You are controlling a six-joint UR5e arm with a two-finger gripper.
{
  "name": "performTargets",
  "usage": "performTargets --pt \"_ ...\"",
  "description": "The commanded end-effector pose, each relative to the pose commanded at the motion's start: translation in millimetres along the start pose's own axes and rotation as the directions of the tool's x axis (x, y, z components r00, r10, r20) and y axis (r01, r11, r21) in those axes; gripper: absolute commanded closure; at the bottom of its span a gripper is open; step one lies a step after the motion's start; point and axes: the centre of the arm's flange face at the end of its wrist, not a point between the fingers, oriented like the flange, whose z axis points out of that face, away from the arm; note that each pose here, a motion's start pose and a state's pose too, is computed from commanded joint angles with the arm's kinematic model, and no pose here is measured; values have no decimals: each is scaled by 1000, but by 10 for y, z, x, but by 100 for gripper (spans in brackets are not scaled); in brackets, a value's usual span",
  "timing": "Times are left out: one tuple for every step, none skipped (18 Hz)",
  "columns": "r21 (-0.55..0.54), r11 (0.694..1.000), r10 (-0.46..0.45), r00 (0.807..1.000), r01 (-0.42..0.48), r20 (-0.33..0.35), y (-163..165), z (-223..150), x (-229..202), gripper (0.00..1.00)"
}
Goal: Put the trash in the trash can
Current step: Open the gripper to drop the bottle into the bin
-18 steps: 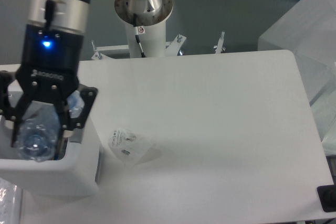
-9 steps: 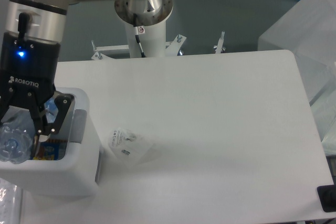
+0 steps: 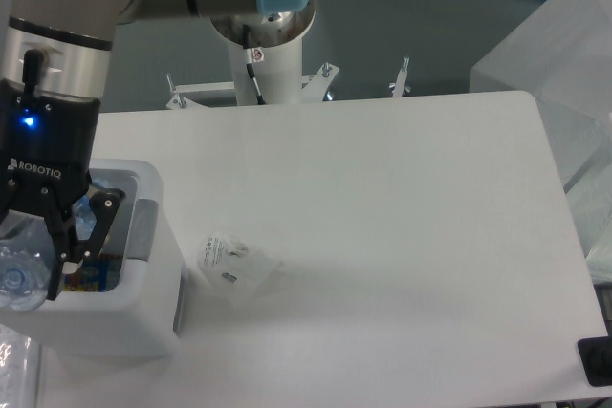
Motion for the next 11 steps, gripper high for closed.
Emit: performTargets --pt "0 1000 0 1000 0 0 0 0 0 36" --pt "-1 1000 0 1000 0 0 3 11 -4 36" --pt "-3 1000 -1 1000 1 0 9 16 -6 34" --pt "-3 1000 -1 1000 1 2 9 17 -7 30" --pt "-4 1000 -1 1000 1 2 8 39 -15 28" --pt "-4 1000 -1 1000 1 2 5 45 -17 28" --pt "-9 1000 -3 1000 3 2 20 66 -24 28" --pt "-12 1000 -4 1000 4 3 32 77 -29 28" --pt "-14 1000 -5 1000 5 3 39 99 -37 28" --pt "-19 1000 -6 1000 6 3 47 138 -50 28" --pt "-19 1000 -6 1000 6 3 47 138 -50 28"
